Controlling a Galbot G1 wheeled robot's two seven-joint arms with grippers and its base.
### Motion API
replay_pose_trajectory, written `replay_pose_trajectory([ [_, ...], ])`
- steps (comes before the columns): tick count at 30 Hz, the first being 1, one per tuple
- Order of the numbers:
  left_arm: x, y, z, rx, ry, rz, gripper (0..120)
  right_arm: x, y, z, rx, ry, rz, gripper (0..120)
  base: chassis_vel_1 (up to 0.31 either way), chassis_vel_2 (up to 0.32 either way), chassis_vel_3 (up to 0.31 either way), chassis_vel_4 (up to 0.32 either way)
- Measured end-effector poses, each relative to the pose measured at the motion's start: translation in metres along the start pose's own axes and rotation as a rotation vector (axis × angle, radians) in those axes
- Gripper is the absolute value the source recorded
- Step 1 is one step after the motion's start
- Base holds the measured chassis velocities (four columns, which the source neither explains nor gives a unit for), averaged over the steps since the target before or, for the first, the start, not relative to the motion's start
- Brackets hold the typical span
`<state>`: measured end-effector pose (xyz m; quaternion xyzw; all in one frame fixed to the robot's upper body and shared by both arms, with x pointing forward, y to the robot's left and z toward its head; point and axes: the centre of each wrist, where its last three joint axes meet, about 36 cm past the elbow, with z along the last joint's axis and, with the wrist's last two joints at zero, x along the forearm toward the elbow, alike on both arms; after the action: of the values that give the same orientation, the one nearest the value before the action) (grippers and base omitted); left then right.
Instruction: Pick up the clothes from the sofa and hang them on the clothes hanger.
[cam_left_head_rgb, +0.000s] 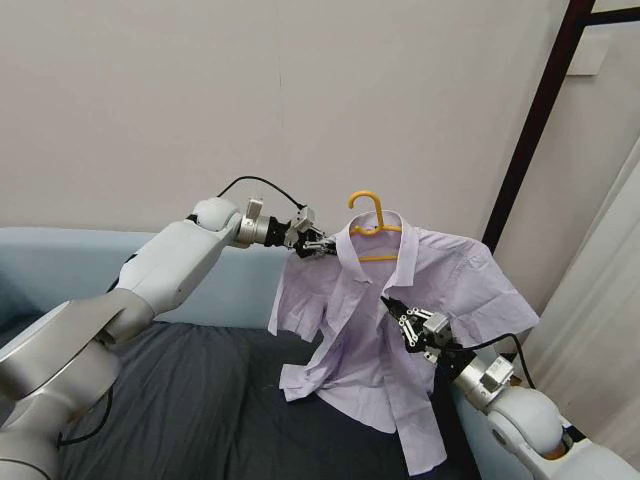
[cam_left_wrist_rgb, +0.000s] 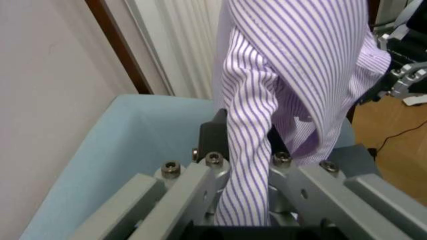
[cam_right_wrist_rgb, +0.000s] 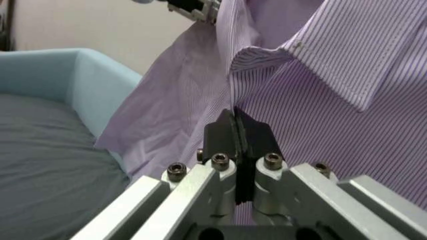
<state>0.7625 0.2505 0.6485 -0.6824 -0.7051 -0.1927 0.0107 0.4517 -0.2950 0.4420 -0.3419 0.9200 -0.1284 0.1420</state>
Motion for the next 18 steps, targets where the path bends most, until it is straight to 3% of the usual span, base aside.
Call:
replay_pose_trajectory([
  [7, 0.001, 0.001, -0.003, -0.010, 0.000, 0.000, 2, -0.001, 0.005, 0.003, 0.034, -0.018, 0.060, 4, 0.000, 0.000, 0.000, 0.000],
  [9, 0.003, 0.002, -0.005, -0.020, 0.008, -0.003, 2, 0.001, 0.006, 0.000, 0.042, -0.033, 0.051, 14, 0.000, 0.000, 0.000, 0.000],
  [11, 0.004, 0.003, -0.006, -0.022, 0.011, -0.005, 2, 0.003, 0.005, 0.000, 0.047, -0.033, 0.039, 15, 0.000, 0.000, 0.000, 0.000],
  [12, 0.009, 0.007, -0.011, -0.030, 0.020, -0.016, 2, 0.012, 0.002, 0.003, 0.070, -0.019, -0.021, 25, 0.000, 0.000, 0.000, 0.000],
  [13, 0.009, 0.007, -0.011, -0.030, 0.020, -0.016, 2, 0.012, 0.002, 0.003, 0.070, -0.019, -0.021, 25, 0.000, 0.000, 0.000, 0.000],
  [18, 0.022, 0.015, -0.027, -0.056, 0.034, -0.043, 2, 0.032, -0.011, 0.007, 0.042, -0.032, -0.182, 47, 0.000, 0.000, 0.000, 0.000],
])
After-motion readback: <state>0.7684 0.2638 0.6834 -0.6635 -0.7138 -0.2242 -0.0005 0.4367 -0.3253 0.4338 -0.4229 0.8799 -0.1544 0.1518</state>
